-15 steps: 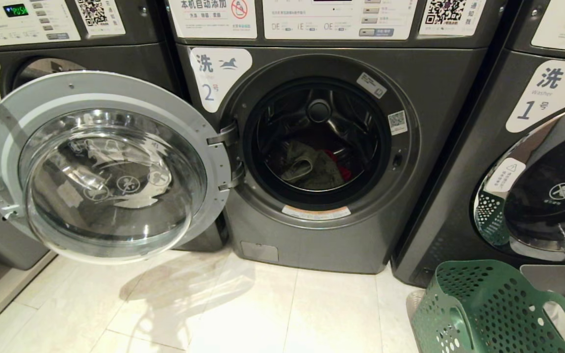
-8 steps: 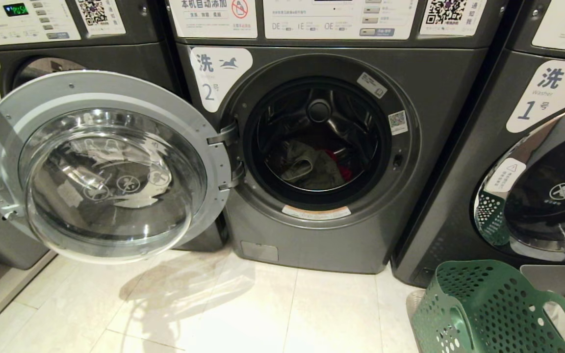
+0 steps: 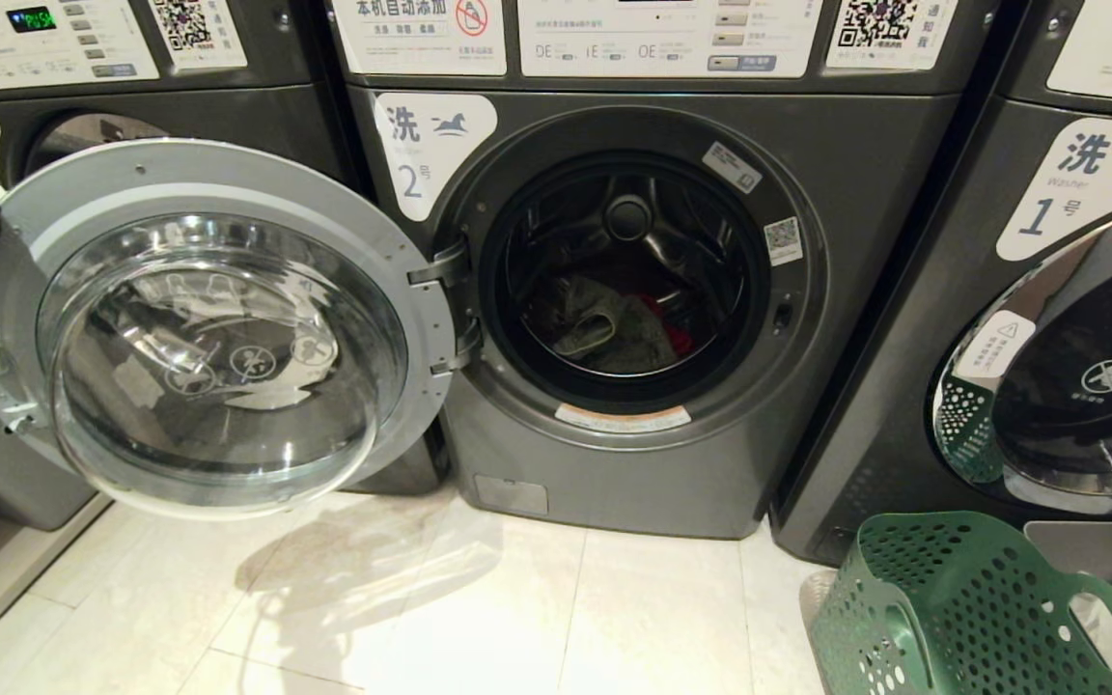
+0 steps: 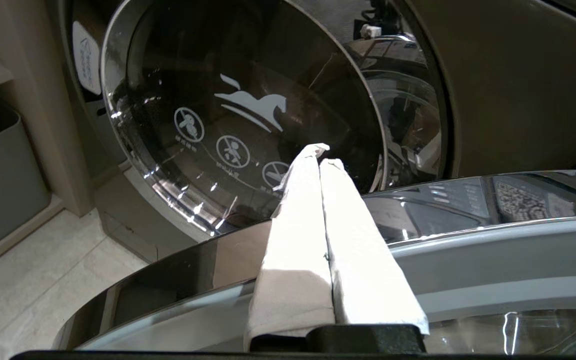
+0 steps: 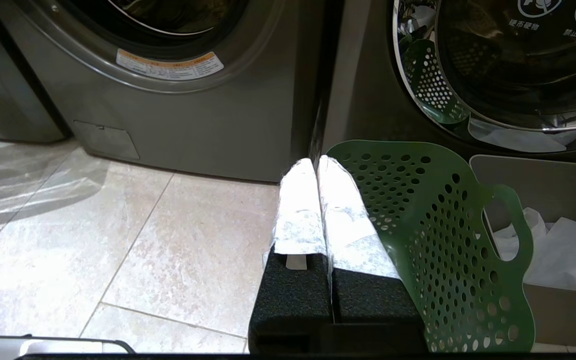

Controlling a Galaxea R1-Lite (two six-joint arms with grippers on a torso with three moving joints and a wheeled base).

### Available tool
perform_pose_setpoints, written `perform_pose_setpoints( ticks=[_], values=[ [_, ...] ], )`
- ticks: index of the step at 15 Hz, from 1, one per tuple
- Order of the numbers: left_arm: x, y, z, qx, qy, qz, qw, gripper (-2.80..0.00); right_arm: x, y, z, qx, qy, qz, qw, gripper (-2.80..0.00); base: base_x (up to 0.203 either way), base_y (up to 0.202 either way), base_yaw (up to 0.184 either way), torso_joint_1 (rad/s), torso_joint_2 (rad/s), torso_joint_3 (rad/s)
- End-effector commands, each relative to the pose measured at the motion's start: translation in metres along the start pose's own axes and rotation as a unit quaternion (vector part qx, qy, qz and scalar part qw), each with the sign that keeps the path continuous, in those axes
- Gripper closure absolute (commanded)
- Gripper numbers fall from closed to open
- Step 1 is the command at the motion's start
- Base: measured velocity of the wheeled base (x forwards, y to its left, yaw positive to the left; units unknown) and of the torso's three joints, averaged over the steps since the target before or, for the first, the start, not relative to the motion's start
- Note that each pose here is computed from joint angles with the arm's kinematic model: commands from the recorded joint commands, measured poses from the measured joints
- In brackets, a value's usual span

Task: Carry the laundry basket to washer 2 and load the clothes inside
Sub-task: Close the washing machine door with the left hand

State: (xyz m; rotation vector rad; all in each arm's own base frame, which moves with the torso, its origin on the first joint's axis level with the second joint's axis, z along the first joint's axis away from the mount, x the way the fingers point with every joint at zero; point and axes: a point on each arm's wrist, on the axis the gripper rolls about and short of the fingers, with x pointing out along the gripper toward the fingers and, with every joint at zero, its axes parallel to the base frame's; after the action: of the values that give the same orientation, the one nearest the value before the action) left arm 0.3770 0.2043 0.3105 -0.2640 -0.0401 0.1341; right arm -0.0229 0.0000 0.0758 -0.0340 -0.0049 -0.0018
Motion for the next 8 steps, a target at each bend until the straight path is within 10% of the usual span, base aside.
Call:
perform_pose_setpoints(
  ticks=[1,8],
  values=[
    [-0.005,-0.005,-0.001,-0.010,0.027,0.003,0.9996,0.00,0.000,0.000,0.000,0.000,0.000,0.000,1.000,0.00,0.000,0.000,0.000,0.000,0.00,0.000],
    [-0.036,-0.020,0.007,-0.029,0.112,0.020,0.9931,0.00,0.000,0.000,0.000,0.000,0.000,0.000,1.000,0.00,0.000,0.000,0.000,0.000,0.00,0.000]
  ],
)
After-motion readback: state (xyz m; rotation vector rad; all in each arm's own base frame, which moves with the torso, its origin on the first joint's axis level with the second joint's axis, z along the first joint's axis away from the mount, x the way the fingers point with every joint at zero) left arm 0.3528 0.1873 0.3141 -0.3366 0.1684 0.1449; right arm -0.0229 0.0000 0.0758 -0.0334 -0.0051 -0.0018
